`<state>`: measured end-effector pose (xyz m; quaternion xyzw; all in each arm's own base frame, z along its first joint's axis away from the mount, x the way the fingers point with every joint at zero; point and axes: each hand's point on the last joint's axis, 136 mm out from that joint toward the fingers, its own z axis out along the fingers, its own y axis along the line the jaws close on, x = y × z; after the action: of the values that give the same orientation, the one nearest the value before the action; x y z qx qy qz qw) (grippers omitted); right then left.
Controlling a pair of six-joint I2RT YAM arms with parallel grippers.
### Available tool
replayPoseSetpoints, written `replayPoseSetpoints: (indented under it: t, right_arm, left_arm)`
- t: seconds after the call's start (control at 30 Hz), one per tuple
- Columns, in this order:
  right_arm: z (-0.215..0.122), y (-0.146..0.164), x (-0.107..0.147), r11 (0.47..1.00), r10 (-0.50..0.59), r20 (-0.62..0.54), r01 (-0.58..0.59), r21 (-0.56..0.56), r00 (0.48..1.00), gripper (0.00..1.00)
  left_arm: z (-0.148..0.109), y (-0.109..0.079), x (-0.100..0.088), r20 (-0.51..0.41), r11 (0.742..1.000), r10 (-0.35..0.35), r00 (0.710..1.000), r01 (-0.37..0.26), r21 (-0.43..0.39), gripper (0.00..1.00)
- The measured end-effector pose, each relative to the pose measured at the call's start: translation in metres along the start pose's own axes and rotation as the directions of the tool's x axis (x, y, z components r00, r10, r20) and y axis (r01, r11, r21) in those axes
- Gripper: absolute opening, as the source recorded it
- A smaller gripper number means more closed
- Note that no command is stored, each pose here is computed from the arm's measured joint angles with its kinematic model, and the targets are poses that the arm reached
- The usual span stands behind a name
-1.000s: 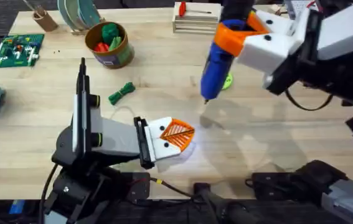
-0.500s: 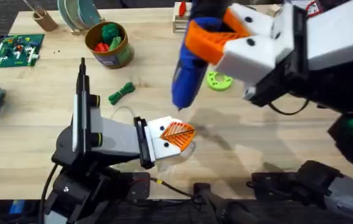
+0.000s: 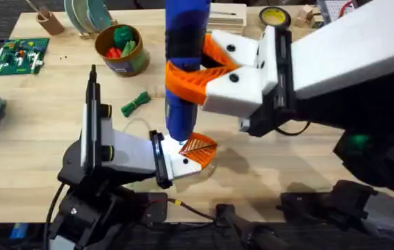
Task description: Pick up the gripper from the table and insert it into the empty holder that is missing its gripper. Then pick up a screw, insert it into the mounting hole, and use the screwdriver to tighten it. Finally, clean up the table by picking up the vegetable and placing it into the bucket.
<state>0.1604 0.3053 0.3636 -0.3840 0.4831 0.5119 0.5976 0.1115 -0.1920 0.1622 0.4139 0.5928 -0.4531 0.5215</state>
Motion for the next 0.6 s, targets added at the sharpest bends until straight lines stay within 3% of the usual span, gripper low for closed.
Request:
replayPoseSetpoints:
  t: [0.6]
  right_arm:
    - [0.008, -0.005, 0.022, 1.0, -0.028, -0.054, 0.027, -0.012, 0.998, 0.008]
  left_arm:
    - [0.0, 0.0, 0.0, 0.0, 1.0, -0.004, 1.0, 0.004, 0.0, 0.003]
